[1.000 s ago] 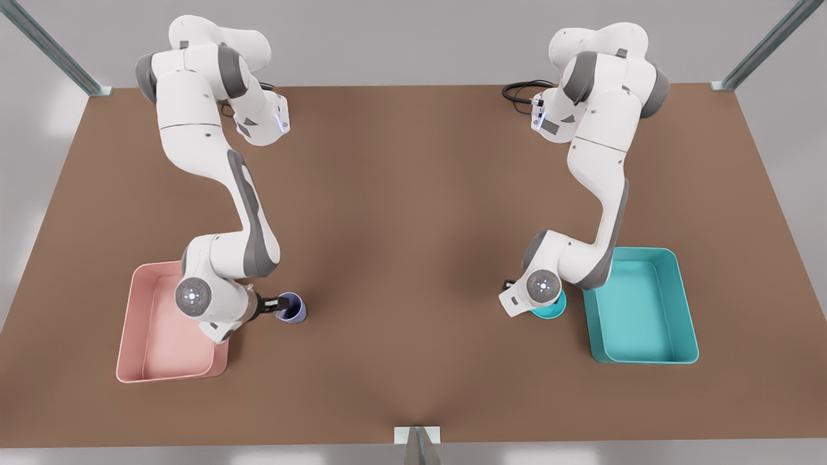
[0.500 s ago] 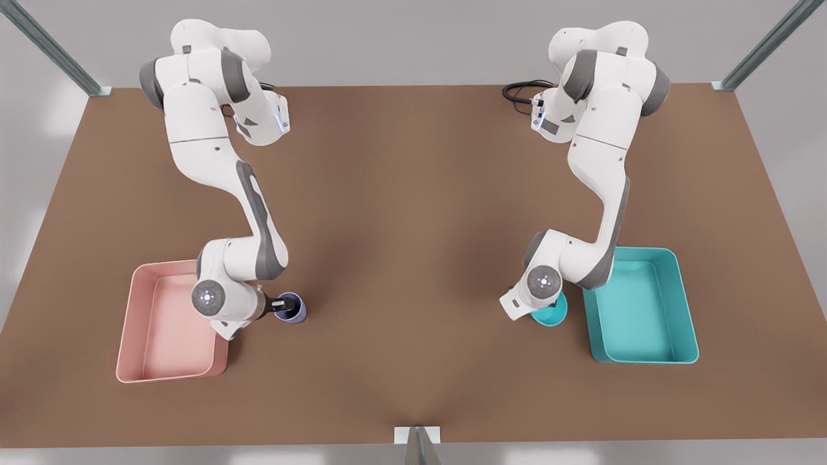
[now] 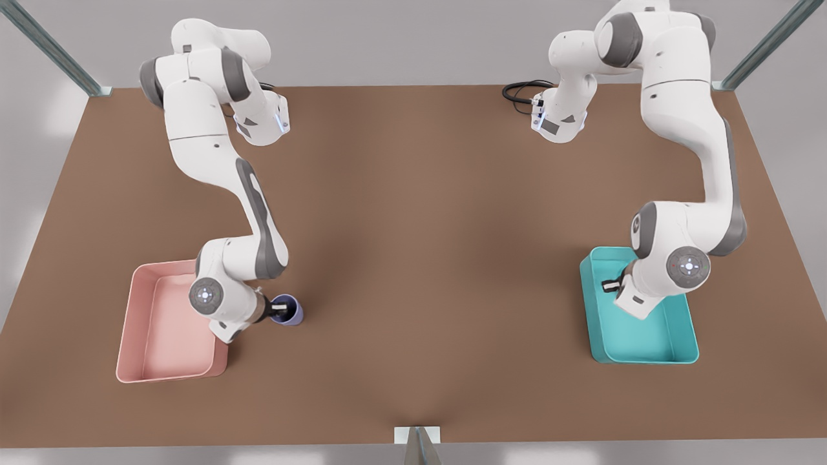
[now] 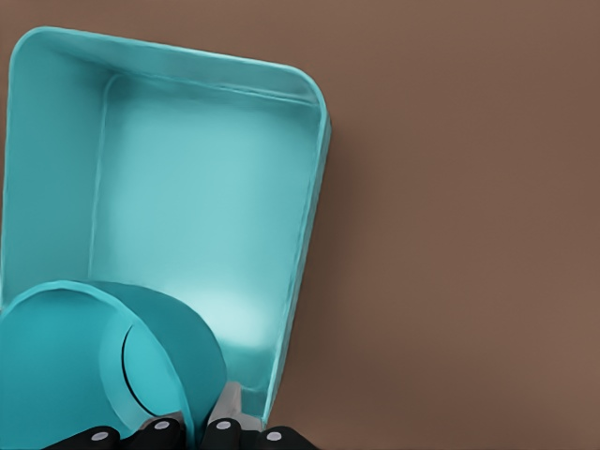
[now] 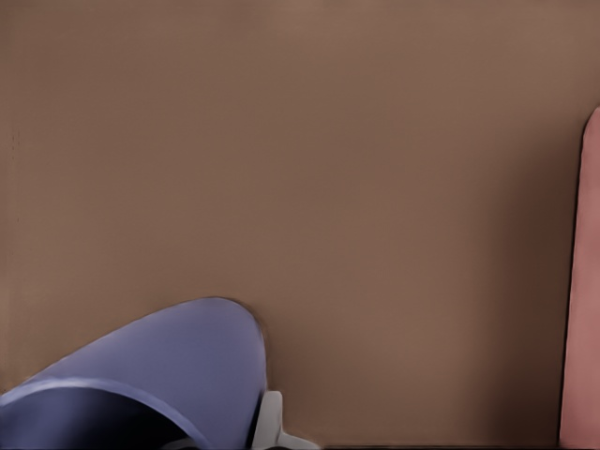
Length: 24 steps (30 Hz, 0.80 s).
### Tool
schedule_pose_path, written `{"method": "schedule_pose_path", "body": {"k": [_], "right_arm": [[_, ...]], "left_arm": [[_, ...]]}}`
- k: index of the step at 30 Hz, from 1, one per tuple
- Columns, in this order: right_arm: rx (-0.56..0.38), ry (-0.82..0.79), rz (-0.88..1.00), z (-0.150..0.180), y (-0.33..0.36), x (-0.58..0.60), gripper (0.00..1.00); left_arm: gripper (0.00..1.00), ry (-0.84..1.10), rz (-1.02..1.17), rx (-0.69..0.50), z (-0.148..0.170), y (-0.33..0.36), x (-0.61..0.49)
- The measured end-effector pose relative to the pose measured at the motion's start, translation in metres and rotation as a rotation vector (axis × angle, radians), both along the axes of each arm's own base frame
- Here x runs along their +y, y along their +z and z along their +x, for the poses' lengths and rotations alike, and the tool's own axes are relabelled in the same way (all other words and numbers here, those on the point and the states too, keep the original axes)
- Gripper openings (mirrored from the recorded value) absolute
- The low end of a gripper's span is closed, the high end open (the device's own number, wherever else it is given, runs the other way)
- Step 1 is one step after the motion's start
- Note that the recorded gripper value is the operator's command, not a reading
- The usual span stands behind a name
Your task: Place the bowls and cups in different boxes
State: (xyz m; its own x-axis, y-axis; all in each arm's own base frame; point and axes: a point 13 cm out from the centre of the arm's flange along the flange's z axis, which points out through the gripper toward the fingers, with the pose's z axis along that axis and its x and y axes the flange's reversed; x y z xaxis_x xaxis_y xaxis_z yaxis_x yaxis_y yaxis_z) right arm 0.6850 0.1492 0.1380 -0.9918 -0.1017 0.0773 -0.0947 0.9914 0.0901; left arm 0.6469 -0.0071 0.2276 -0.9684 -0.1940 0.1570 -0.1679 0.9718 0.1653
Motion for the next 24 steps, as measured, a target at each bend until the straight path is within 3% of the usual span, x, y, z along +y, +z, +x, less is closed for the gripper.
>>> {"method": "schedule_pose_path", "body": {"k": [4,7,12,16,17,18,19,22,24], "right_arm": [[-0.115,-0.035,0.002,0.017,0.129,-0.08,0.21],[-0.125,-0.052,-0.05,0.004,0.174,-0.181,0.21],[0.023,0.048,-0.139,-0.024,0.122,-0.249,0.21],[0.088,0.166,-0.175,-0.005,0.058,-0.246,0.21],[0.1,0.192,-0.178,-0.004,0.043,-0.243,0.21],[0.109,0.214,-0.179,-0.004,0.03,-0.242,0.21],[0.113,0.233,-0.178,-0.003,0.02,-0.241,0.21],[0.105,0.277,-0.173,0.0,0.006,-0.24,0.21],[0.102,0.299,-0.168,0.001,-0.003,-0.241,0.21]], "left_arm": [[0.21,0.055,-0.002,-0.001,0.006,-0.039,0.032],[0.21,0.07,-0.004,-0.011,0.012,-0.069,0.042],[0.21,0.083,-0.006,-0.021,0.013,-0.116,0.051],[0.21,0.097,-0.006,-0.037,0.015,-0.137,0.061],[0.3,0.099,-0.006,-0.043,0.017,-0.139,0.063],[0.84,0.1,-0.008,-0.05,0.019,-0.14,0.063],[1.0,0.101,-0.01,-0.056,0.02,-0.14,0.064],[1.0,0.102,-0.037,-0.092,0.029,-0.121,0.061],[1.0,0.102,-0.055,-0.158,0.042,-0.052,0.057]]}}
